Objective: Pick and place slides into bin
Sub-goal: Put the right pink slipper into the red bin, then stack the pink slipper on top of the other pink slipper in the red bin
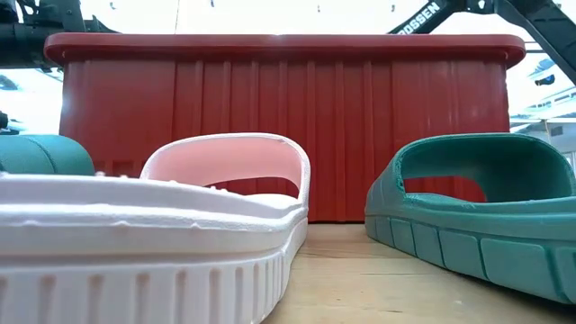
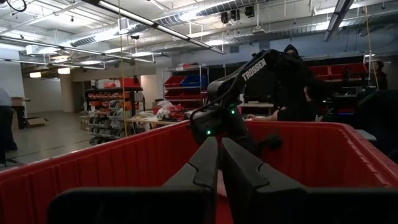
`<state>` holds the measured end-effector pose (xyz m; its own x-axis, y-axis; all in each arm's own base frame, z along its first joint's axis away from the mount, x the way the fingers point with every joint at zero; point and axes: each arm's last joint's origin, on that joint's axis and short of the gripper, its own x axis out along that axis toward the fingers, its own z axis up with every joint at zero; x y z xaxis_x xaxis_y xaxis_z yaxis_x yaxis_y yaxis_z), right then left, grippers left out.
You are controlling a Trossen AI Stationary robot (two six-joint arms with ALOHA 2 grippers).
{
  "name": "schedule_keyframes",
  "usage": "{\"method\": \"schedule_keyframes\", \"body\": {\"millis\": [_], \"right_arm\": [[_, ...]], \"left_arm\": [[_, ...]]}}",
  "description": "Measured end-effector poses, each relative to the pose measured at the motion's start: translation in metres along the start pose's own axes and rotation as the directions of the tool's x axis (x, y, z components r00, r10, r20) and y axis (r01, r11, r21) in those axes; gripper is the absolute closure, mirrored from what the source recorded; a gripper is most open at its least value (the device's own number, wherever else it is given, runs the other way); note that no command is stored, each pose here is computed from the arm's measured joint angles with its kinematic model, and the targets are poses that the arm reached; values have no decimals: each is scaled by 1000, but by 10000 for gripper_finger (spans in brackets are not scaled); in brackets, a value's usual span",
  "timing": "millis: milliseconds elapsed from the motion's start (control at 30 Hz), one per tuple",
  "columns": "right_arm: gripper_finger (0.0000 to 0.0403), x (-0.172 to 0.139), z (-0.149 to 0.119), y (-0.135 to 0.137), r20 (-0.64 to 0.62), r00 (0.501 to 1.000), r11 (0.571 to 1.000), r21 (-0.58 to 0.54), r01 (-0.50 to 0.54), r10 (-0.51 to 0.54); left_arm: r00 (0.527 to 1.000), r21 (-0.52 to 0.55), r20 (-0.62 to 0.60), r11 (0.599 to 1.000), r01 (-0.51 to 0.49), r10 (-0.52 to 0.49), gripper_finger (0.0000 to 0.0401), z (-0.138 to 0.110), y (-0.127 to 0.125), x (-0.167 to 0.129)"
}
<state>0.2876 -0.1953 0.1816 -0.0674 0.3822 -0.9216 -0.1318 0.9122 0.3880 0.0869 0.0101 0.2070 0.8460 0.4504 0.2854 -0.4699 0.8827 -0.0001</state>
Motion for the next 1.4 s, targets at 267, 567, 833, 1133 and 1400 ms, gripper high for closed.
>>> {"method": "schedule_keyframes", "body": {"millis": [267,567,833,1133,1400], "right_arm": [[369,2,0,-4,-19,998,998,29,61,-60],[272,-17,-3,7,30,989,988,47,145,-146],[185,-72,-15,49,173,930,943,134,304,-324],[139,-108,8,156,517,758,908,104,405,-397],[144,-94,52,257,752,630,924,-74,374,-195]], "left_arm": [[1000,0,0,1000,0,0,369,0,0,0],[1000,0,0,1000,0,0,371,0,0,0],[1000,0,0,1000,0,0,375,0,0,0],[1000,0,0,1000,0,0,365,0,0,0],[1000,-4,6,1000,-1,1,378,1,0,0]]}}
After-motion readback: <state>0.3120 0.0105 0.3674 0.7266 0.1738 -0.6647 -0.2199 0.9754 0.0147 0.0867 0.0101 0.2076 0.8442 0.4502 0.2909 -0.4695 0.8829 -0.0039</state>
